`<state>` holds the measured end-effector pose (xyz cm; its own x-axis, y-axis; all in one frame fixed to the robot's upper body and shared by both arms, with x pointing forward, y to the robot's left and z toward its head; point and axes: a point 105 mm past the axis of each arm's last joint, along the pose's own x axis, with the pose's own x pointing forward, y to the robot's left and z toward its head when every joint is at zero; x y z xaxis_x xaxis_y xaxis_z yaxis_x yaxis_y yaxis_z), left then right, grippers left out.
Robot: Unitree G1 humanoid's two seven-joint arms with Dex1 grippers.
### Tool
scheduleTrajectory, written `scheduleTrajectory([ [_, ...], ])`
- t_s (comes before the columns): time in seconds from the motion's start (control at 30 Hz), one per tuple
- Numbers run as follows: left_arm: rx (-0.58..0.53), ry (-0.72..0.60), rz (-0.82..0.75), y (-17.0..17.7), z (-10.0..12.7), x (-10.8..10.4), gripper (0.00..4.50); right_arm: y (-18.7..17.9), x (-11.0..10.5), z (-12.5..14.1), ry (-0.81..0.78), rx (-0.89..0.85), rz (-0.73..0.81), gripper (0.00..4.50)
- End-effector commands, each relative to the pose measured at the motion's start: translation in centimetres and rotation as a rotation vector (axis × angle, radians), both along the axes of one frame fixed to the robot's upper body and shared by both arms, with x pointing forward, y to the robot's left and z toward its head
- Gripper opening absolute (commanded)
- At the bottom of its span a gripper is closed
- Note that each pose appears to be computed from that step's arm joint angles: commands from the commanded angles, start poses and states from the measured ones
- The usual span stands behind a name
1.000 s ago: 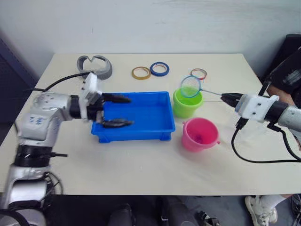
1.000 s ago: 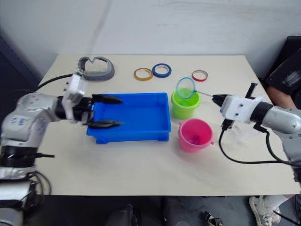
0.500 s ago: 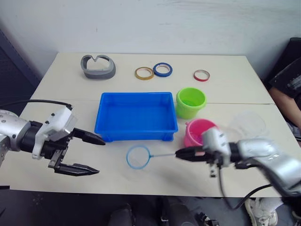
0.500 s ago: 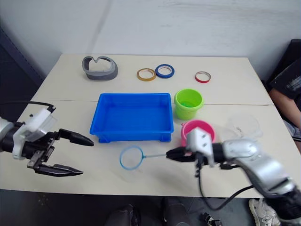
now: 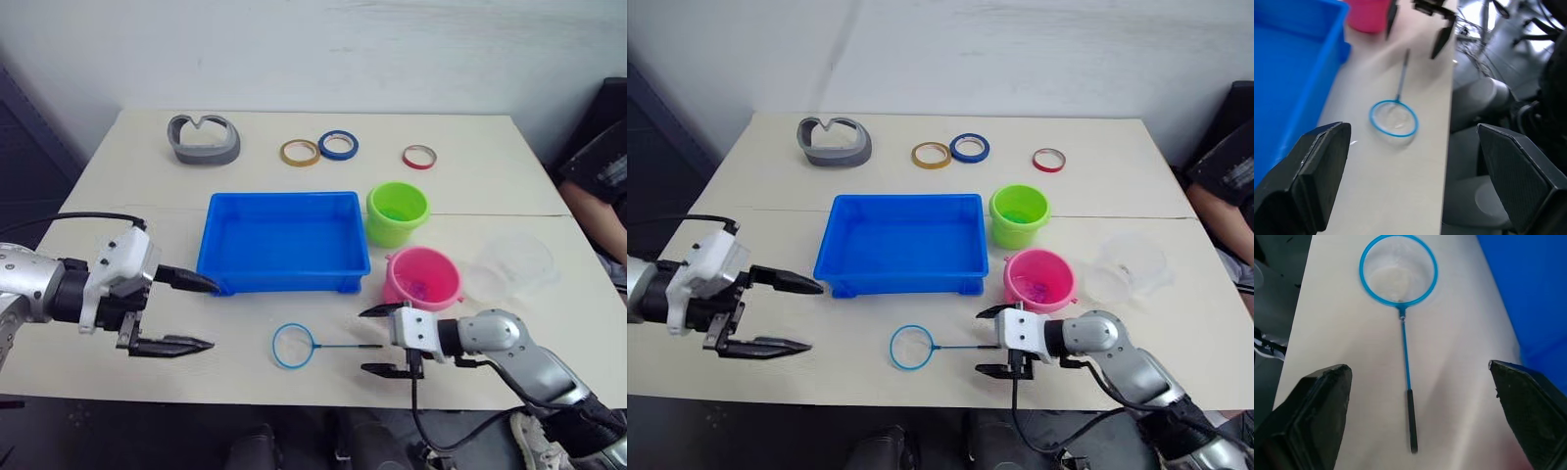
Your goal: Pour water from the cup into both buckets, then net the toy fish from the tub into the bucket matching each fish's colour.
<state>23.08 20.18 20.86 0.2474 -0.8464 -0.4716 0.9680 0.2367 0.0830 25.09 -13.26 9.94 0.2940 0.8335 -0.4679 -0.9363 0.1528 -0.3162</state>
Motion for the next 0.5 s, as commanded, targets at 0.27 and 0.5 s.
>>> scheduleTrajectory([
  [0.27, -0.160, -0.047, 0.076, 0.3, 2.0, 3.1, 4.50, -12.8, -1.5, 13.7, -0.099, 0.171, -0.502, 4.46],
  [0.5, -0.170, -0.070, 0.031, -0.3, 2.1, 4.1, 4.50, -16.0, -3.1, 12.8, -0.080, 0.133, -0.636, 4.46],
])
